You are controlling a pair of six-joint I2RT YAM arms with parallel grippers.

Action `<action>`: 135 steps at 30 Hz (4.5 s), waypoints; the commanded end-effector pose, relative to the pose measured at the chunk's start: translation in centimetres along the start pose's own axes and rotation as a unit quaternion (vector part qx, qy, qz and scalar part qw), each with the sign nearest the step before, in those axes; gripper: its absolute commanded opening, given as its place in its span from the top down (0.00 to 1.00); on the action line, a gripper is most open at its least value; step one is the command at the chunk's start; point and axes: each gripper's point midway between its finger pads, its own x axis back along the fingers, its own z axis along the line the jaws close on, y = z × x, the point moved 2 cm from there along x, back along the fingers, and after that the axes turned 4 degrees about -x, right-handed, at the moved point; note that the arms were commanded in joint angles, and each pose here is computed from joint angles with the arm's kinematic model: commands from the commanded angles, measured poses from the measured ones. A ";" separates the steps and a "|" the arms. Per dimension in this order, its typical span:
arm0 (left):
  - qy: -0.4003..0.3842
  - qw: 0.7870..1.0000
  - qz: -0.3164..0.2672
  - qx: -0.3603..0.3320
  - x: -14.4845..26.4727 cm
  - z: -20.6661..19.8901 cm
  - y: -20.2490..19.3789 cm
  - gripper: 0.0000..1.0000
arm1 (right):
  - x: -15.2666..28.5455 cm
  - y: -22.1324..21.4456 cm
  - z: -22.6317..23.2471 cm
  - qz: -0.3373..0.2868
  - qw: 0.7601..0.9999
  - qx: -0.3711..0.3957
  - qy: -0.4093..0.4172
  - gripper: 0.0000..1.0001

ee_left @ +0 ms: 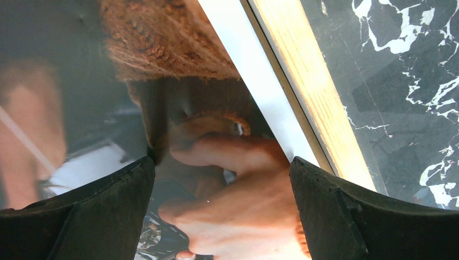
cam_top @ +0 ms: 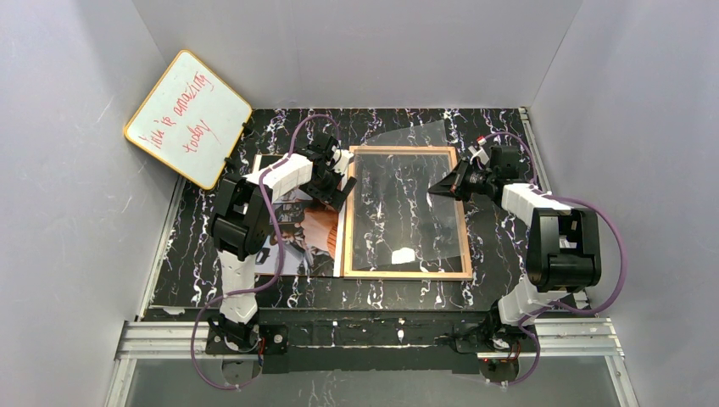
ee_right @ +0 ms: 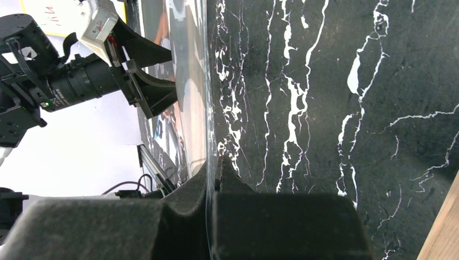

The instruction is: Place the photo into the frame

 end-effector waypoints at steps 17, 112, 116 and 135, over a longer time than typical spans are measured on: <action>-0.052 0.997 0.053 0.008 -1.7 -2.3 -3.1 0.08 | 0.4 0.4 -0.2 -0.026 0.999 0.018 -0.026 0.99; -0.045 0.997 0.055 -0.003 -1.8 -2.0 -3.5 0.08 | 0.3 3.2 -4.5 -0.039 0.947 0.116 -0.297 0.01; -0.044 0.997 0.056 -0.004 -1.8 -2.0 -3.6 0.08 | 0.4 3.4 -4.6 -0.041 0.945 0.118 -0.303 0.01; -0.046 0.997 0.056 -0.001 -1.9 -2.0 -3.5 0.07 | -0.1 3.3 -4.7 -0.050 0.949 0.106 -0.292 0.04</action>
